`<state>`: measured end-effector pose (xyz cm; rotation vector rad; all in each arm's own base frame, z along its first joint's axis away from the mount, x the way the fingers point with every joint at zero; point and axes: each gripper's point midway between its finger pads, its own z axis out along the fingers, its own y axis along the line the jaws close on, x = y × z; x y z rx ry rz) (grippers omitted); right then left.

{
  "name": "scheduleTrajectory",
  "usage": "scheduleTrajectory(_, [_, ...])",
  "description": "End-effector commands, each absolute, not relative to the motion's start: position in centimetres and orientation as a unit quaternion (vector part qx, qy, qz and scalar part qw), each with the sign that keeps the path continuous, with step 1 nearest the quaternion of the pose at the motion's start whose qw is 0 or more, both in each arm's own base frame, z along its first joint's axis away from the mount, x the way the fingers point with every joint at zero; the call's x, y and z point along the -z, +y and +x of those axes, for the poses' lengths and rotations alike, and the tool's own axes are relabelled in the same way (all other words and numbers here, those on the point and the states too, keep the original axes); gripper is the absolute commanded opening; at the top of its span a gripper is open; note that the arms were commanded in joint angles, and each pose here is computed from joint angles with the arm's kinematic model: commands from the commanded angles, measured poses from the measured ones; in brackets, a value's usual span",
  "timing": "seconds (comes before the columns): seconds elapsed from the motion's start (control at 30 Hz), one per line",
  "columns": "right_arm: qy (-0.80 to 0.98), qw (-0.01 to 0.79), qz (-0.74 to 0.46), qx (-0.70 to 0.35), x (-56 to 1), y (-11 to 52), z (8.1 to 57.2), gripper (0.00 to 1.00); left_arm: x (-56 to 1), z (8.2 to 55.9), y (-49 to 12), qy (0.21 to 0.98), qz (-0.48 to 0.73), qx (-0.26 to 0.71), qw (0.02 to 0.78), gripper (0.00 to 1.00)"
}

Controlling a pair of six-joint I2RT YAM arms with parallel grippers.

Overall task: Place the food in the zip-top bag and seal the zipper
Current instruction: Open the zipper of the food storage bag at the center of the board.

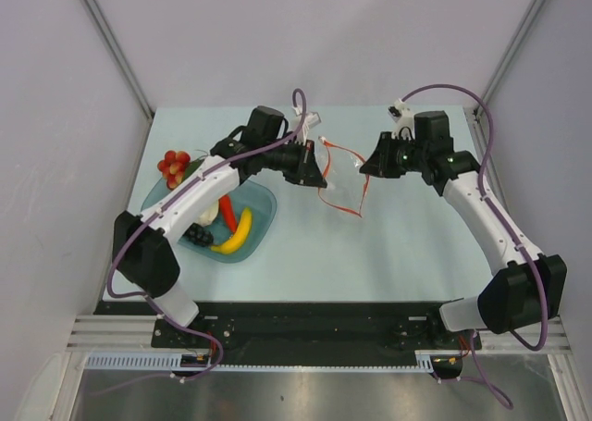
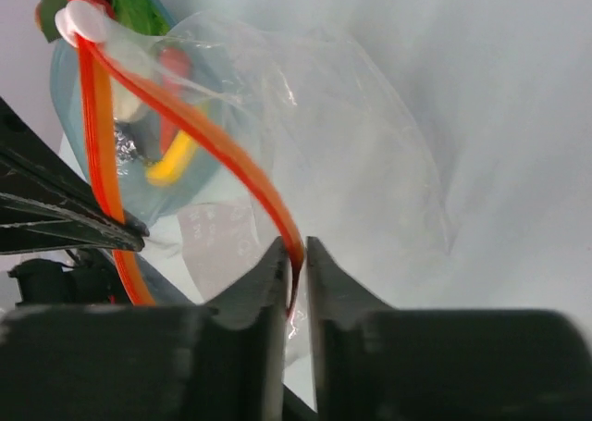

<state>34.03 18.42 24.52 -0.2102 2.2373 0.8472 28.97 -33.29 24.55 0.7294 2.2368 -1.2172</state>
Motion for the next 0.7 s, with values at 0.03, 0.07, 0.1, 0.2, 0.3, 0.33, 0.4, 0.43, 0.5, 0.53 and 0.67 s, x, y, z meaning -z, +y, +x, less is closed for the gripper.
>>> scheduleTrajectory(0.03, [0.839, 0.396, -0.152, -0.34, -27.5, 19.9, 33.8, 0.03, -28.2, 28.2, -32.6, 0.794, 0.281, 0.464, 0.274, 0.0])
scheduleTrajectory(0.07, [0.839, 0.396, -0.155, -0.34, -27.7, 19.9, 33.6, 0.01, -28.2, 28.1, -32.3, 0.795, 0.279, 0.464, 0.272, 0.0])
scheduleTrajectory(0.1, [0.839, 0.398, -0.16, -0.336, -27.9, 19.8, 33.4, 0.0, -28.3, 28.5, -31.6, 0.798, 0.272, 0.462, 0.276, 0.0])
scheduleTrajectory(0.2, [0.842, 0.397, -0.158, -0.328, -29.0, 19.1, 32.3, 0.0, -27.3, 29.8, -29.0, 0.816, 0.251, 0.437, 0.283, 0.0])
scheduleTrajectory(0.3, [0.85, 0.382, -0.145, -0.334, -28.6, 18.6, 30.3, 0.0, -25.6, 31.5, -26.2, 0.841, 0.234, 0.387, 0.297, 0.0])
scheduleTrajectory(0.33, [0.852, 0.375, -0.129, -0.342, -28.4, 18.7, 29.8, 0.0, -25.1, 31.8, -25.8, 0.842, 0.245, 0.371, 0.304, 0.0])
scheduleTrajectory(0.4, [0.859, 0.354, -0.113, -0.353, -26.7, 18.9, 28.6, 0.0, -24.2, 31.9, -25.4, 0.847, 0.251, 0.354, 0.306, 0.01])
scheduleTrajectory(0.43, [0.858, 0.351, -0.098, -0.362, -26.5, 19.1, 28.6, 0.0, -24.1, 32.0, -25.3, 0.847, 0.252, 0.352, 0.31, 0.05])
scheduleTrajectory(0.5, [0.862, 0.34, -0.078, -0.367, -25.4, 19.2, 28.6, 0.0, -23.7, 32.1, -25.3, 0.846, 0.258, 0.348, 0.311, 0.12])
scheduleTrajectory(0.53, [0.858, 0.348, -0.074, -0.37, -25.6, 19.3, 29.0, 0.0, -23.4, 32.2, -25.2, 0.847, 0.261, 0.344, 0.31, 0.17])
scheduleTrajectory(0.67, [0.86, 0.337, -0.028, -0.382, -24.8, 19.6, 29.8, 0.0, -23.2, 32.5, -25.0, 0.846, 0.281, 0.337, 0.304, 0.25])
